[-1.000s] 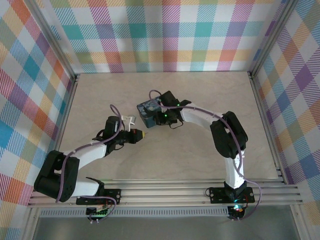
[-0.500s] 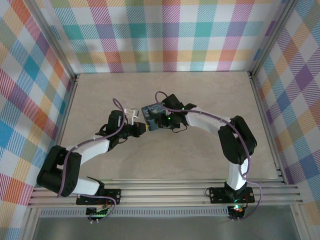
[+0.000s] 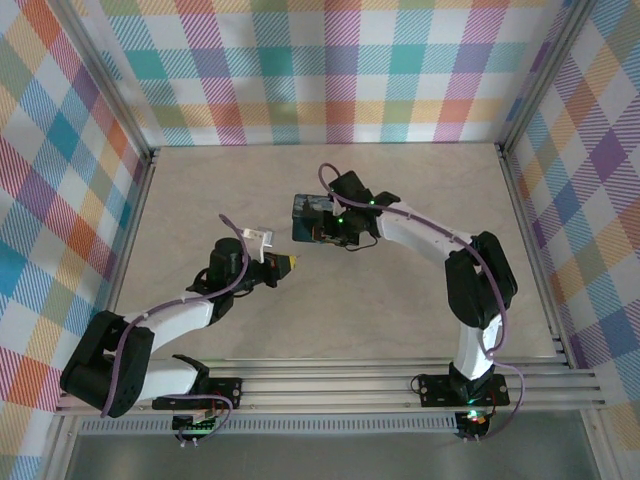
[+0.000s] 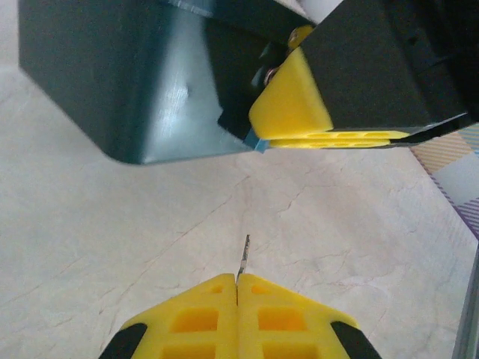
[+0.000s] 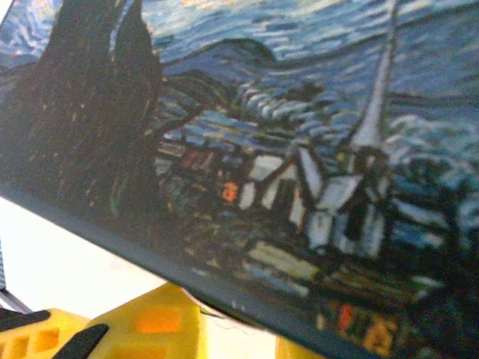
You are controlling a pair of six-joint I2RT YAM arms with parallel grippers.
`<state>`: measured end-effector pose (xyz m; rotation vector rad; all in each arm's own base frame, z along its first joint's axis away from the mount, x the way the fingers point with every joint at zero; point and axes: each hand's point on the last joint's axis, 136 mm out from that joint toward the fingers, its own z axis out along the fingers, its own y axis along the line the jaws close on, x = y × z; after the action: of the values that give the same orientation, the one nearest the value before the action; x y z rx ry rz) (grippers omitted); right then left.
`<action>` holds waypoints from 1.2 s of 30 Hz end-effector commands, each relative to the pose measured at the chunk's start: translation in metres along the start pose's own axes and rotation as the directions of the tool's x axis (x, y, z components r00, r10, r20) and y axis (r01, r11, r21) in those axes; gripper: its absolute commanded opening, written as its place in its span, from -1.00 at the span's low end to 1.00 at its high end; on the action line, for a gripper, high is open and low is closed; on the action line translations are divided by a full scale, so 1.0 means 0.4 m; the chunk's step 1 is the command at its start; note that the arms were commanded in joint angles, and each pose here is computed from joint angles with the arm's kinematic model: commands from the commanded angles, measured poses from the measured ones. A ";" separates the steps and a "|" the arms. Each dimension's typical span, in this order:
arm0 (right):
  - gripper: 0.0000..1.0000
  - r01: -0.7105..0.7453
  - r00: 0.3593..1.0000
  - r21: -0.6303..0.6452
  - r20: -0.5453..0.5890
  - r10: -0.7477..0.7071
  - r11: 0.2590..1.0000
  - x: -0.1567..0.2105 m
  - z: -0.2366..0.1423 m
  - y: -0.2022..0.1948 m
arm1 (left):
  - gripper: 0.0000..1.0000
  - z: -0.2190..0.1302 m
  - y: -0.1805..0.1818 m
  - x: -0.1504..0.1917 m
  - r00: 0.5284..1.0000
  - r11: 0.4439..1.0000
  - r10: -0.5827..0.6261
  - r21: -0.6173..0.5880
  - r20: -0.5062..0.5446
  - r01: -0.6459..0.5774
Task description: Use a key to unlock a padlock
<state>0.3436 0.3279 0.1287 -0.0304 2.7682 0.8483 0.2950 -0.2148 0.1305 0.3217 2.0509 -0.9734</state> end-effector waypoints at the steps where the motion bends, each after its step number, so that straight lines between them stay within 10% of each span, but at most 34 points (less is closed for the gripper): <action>1: -1.00 -0.010 1.000 -0.082 -0.015 0.009 0.997 -0.018 -0.041 0.050 | -1.00 -0.006 -0.030 -0.058 0.990 0.995 0.090 0.020 0.112 -0.093; 36: -1.00 -0.195 0.972 -0.095 -0.152 0.179 0.976 -0.035 -0.097 0.039 | -1.00 0.092 -0.092 -0.109 0.952 0.991 0.111 0.036 0.284 -0.127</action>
<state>0.3397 0.3140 0.1580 0.1493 2.9244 1.0108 0.3173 -0.2552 0.1483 0.3219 1.8126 -0.9295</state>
